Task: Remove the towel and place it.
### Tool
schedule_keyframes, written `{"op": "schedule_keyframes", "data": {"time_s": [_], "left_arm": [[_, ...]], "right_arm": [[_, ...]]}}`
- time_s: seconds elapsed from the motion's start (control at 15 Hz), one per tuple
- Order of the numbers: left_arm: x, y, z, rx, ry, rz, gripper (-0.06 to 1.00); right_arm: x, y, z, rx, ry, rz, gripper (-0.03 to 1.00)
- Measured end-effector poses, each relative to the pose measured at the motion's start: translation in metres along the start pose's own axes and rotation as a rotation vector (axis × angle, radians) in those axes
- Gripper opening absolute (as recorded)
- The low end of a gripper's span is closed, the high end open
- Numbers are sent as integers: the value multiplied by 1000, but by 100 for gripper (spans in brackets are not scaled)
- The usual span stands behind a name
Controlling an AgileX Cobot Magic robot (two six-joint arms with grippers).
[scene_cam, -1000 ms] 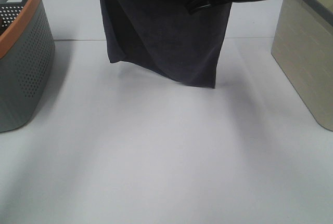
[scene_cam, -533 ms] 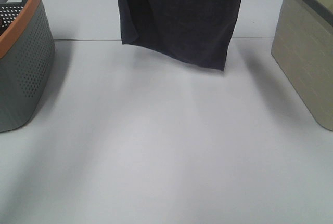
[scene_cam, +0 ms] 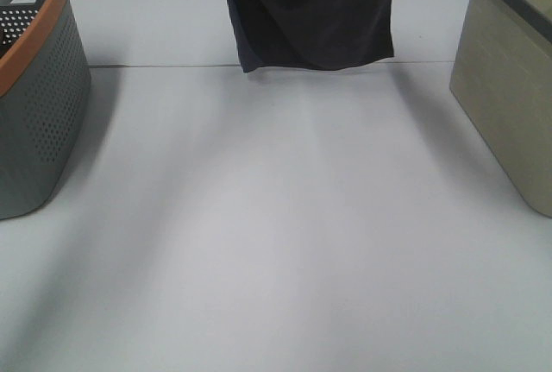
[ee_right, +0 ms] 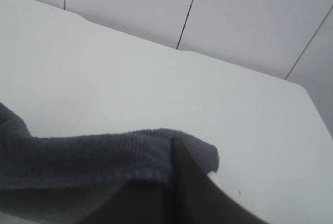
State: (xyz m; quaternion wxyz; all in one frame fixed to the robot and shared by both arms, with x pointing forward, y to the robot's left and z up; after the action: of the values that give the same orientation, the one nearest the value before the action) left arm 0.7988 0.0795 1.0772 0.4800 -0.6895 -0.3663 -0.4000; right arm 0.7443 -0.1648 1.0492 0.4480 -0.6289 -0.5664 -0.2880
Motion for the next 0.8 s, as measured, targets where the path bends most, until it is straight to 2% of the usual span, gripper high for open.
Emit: {"op": "schedule_keyframes", "data": {"time_s": [0.13, 0.33, 0.53, 0.8], "left_arm": [[0, 0, 0, 1, -2, 0, 0], [4, 2, 6, 8, -29, -27, 0], [11, 7, 15, 20, 19, -94, 0], [18, 7, 21, 29, 56, -140, 0]], "right_arm": [[6, -5, 0, 25, 30, -10, 2], [3, 3, 4, 27, -4, -13, 2], [10, 23, 8, 18, -4, -43, 2], [33, 26, 0, -8, 14, -104, 2]]}}
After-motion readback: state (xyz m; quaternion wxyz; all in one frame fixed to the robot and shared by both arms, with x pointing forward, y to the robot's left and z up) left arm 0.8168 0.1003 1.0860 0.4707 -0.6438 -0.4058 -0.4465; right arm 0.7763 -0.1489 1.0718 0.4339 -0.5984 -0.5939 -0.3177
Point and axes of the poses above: a point on each arm's last joint axis where the gripper is mounted, y pointing out along that axis toward the gripper, z along the wrist's bending axis when the last joint is at zero, x = y × z, the point moved 5 cm from there along y, pointing out along that axis toward the gripper, and after that the axes turned 8 degrees about -y, right-handed, at the moved point
